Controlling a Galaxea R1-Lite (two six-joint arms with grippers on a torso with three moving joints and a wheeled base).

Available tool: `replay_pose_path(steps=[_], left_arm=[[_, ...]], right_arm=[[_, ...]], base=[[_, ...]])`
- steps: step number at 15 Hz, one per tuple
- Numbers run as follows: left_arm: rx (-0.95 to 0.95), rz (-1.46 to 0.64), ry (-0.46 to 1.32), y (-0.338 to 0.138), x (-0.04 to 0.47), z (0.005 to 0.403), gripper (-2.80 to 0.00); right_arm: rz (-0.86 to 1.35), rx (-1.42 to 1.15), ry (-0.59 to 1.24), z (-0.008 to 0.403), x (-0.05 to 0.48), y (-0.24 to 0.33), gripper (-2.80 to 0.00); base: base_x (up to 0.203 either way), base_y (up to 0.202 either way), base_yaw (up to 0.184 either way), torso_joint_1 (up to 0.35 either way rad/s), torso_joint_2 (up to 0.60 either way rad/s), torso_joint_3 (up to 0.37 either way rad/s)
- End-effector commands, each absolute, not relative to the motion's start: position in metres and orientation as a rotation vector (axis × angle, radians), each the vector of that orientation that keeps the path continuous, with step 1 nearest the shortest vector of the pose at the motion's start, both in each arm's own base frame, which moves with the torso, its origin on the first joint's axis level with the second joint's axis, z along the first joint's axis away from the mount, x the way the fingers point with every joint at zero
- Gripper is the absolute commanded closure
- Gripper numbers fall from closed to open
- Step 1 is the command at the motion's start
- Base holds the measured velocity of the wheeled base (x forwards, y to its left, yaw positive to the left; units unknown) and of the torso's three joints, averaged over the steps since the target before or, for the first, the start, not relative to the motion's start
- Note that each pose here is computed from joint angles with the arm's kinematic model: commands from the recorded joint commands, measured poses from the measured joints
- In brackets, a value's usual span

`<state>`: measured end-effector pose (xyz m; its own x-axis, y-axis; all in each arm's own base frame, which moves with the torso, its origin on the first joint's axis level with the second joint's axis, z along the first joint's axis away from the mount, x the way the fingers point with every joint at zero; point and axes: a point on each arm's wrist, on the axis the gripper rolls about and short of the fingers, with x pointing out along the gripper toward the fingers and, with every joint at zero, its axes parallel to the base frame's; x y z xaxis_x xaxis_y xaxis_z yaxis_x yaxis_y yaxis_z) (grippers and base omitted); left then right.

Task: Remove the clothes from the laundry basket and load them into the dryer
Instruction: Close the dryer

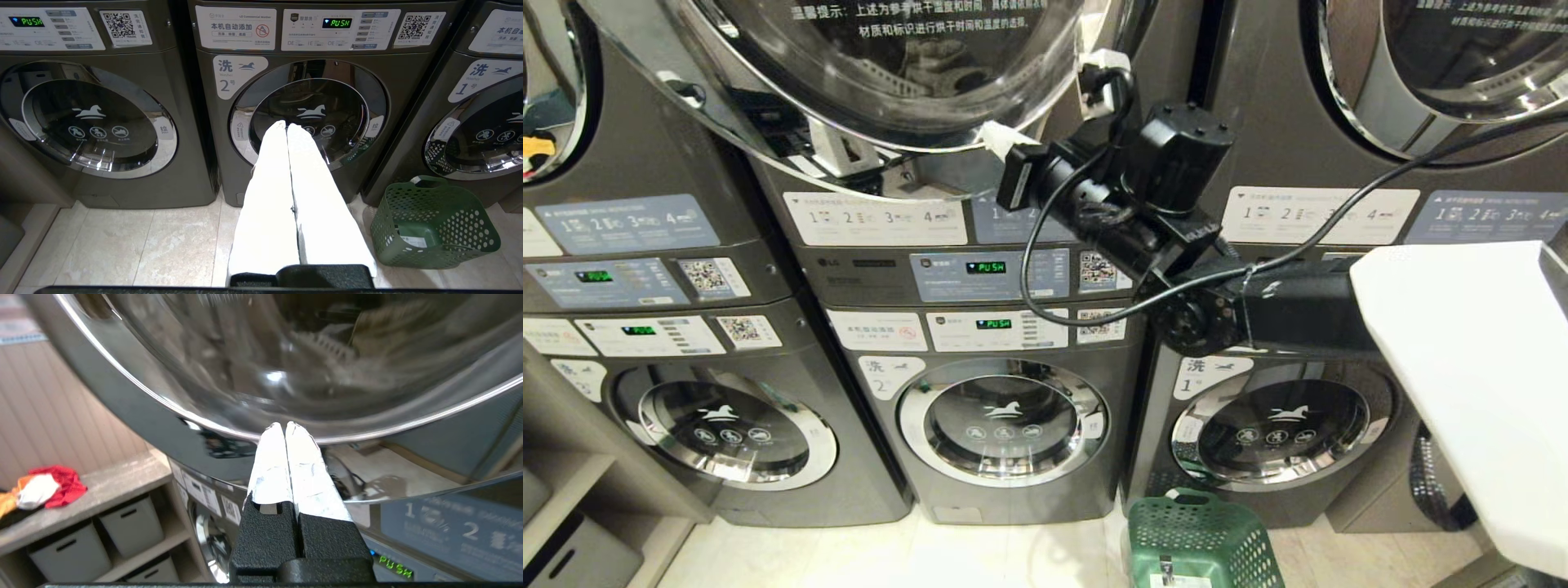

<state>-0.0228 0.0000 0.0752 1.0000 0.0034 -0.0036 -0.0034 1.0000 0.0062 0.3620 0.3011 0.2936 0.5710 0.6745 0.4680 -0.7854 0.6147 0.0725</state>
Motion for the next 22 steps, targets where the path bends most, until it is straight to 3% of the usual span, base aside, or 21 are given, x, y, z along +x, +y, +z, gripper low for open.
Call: replay_pose_path(steps=[1, 8, 13, 18, 22], left_arm=[[0.006, 0.004, 0.003, 0.0, -0.023, 0.075, 0.0], [0.006, 0.003, 0.003, 0.0, -0.023, 0.075, 0.0], [0.008, 0.003, 0.003, 0.0, -0.023, 0.075, 0.0], [0.014, 0.003, 0.004, 0.0, -0.023, 0.075, 0.0], [0.011, 0.003, 0.003, 0.0, -0.023, 0.075, 0.0]], right_arm=[[0.839, 0.305, -0.465, 0.328, 0.34, 0.272, 0.0], [0.55, 0.233, -0.29, 0.292, 0.301, 0.126, 0.0], [0.352, 0.207, -0.224, 0.232, 0.211, 0.048, 0.0], [0.209, 0.094, -0.35, 0.219, 0.117, 0.016, 0.0], [0.177, -0.051, -0.346, 0.207, 0.062, 0.009, 0.0]], base=[[0.0, 0.0, 0.0, 0.0, 0.0, 0.0], [0.0, 0.0, 0.0, 0.0, 0.0, 0.0], [0.0, 0.0, 0.0, 0.0, 0.0, 0.0], [0.0, 0.0, 0.0, 0.0, 0.0, 0.0], [0.174, 0.0, 0.0, 0.007, -0.01, 0.0]])
